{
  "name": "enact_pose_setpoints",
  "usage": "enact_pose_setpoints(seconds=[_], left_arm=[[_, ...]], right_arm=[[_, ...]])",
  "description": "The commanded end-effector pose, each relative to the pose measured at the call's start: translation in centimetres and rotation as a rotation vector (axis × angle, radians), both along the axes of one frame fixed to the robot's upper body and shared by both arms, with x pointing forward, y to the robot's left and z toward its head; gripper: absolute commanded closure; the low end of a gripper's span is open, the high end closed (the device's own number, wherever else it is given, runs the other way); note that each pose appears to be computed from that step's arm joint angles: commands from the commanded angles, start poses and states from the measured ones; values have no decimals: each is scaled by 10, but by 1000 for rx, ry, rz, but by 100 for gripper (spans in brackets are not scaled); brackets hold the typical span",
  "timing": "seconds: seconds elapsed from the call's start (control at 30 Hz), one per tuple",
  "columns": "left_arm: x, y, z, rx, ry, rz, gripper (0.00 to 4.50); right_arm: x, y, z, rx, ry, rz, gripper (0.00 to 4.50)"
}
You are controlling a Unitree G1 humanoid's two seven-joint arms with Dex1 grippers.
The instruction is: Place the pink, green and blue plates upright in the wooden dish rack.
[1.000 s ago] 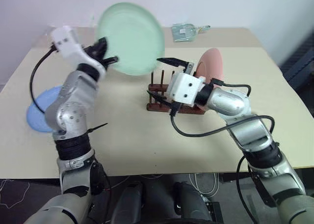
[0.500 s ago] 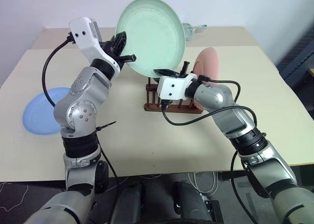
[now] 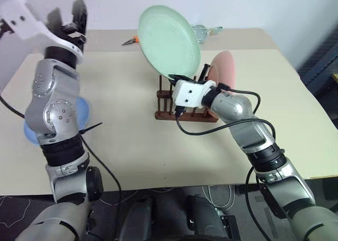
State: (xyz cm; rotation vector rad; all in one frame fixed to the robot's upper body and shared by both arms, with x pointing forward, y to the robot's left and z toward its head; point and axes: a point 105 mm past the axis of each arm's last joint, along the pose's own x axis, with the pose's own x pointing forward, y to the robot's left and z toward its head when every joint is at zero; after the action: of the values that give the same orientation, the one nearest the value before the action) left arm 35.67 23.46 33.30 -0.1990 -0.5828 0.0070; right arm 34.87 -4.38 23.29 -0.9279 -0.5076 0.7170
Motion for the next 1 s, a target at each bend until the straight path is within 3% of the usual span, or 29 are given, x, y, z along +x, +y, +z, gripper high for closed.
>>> enact_pose_setpoints(seconds=[0.03, 0.1, 0.13, 0.37, 0.57, 0.87, 1.0], left_arm=[[2, 0, -27, 302, 52, 81, 100], [1, -22, -69, 498, 120, -3, 100], [-3, -32, -88, 526, 147, -71, 100], [-34, -84, -163, 560, 276, -464, 100], [-52, -106, -177, 563, 319, -634, 100], [-61, -119, -182, 572, 349, -705, 100], [-64, -122, -184, 577, 360, -719, 96]], right_arm=[[-35, -7, 43, 297, 24, 147, 450], [-49, -12, 51, 488, 147, 219, 450], [-54, -14, 51, 568, 216, 246, 450], [-72, -17, 33, 857, 504, 266, 450], [-64, -22, 18, 931, 609, 214, 450], [-45, -30, 1, 956, 737, 145, 450], [-42, -31, -1, 913, 731, 130, 303]])
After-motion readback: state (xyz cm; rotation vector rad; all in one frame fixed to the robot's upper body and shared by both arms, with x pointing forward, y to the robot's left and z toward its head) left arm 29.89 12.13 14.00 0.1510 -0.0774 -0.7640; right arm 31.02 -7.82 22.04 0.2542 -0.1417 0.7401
